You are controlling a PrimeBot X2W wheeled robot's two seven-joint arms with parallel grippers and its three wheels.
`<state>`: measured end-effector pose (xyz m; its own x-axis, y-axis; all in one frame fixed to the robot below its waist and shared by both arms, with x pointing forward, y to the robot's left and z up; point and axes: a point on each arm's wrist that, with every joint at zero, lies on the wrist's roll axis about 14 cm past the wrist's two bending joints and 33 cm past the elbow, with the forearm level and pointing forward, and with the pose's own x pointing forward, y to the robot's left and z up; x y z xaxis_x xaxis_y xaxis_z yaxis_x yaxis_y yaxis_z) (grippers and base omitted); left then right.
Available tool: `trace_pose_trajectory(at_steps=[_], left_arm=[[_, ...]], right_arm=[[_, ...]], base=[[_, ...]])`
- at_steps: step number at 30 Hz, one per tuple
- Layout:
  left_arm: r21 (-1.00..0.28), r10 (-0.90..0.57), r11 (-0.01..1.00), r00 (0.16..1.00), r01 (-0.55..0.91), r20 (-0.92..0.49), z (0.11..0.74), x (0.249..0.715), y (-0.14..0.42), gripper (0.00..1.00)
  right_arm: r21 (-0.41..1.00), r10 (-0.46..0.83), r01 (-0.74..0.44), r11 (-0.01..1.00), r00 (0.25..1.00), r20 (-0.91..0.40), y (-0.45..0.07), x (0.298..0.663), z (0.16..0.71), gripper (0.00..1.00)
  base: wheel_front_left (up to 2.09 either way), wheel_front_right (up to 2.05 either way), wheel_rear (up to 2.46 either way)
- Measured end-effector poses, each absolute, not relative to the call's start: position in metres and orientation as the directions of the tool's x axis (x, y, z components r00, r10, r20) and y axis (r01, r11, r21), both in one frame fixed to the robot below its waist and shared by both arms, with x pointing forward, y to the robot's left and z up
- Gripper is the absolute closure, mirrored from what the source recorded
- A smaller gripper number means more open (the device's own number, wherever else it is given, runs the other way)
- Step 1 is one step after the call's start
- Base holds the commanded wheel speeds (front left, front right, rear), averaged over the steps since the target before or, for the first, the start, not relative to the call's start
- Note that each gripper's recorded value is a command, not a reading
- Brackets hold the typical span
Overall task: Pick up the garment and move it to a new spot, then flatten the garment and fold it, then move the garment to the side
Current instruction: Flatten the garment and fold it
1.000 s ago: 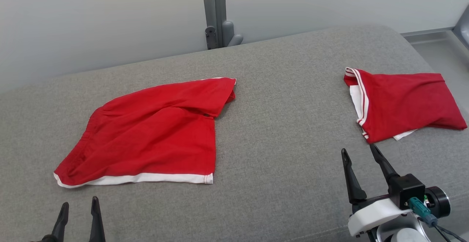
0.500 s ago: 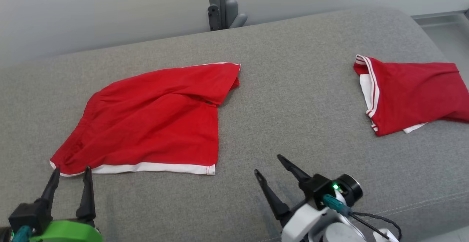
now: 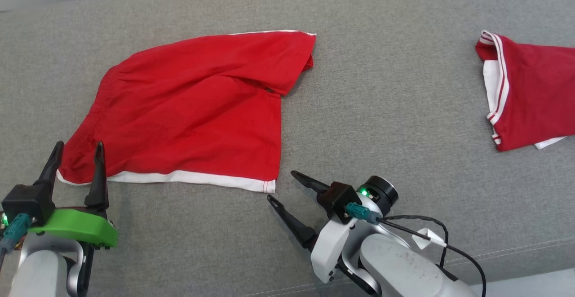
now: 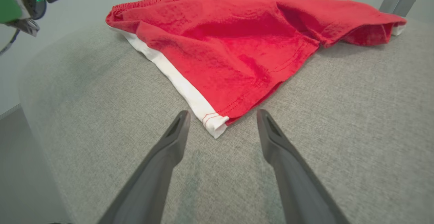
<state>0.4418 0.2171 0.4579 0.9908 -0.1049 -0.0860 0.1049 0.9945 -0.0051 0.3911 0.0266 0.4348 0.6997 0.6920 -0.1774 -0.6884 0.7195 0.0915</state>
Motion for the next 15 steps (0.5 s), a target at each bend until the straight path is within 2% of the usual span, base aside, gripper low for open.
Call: trace_pose_trajectory(at_steps=[12,15], left_arm=[[0.032,-0.041,0.998,0.985,0.047,-0.166,0.431,0.456,0.248,0.00],[0.030,-0.034,0.999,0.982,0.040,-0.184,0.426,0.456,0.251,0.00]], right_arm=[[0.167,0.771,-0.757,0.631,0.589,-0.242,0.059,0.392,0.401,0.00],[0.168,0.774,-0.760,0.627,0.587,-0.236,0.062,0.397,0.402,0.06]], base=[[0.00,0.00,0.00],[0.00,0.00,0.00]])
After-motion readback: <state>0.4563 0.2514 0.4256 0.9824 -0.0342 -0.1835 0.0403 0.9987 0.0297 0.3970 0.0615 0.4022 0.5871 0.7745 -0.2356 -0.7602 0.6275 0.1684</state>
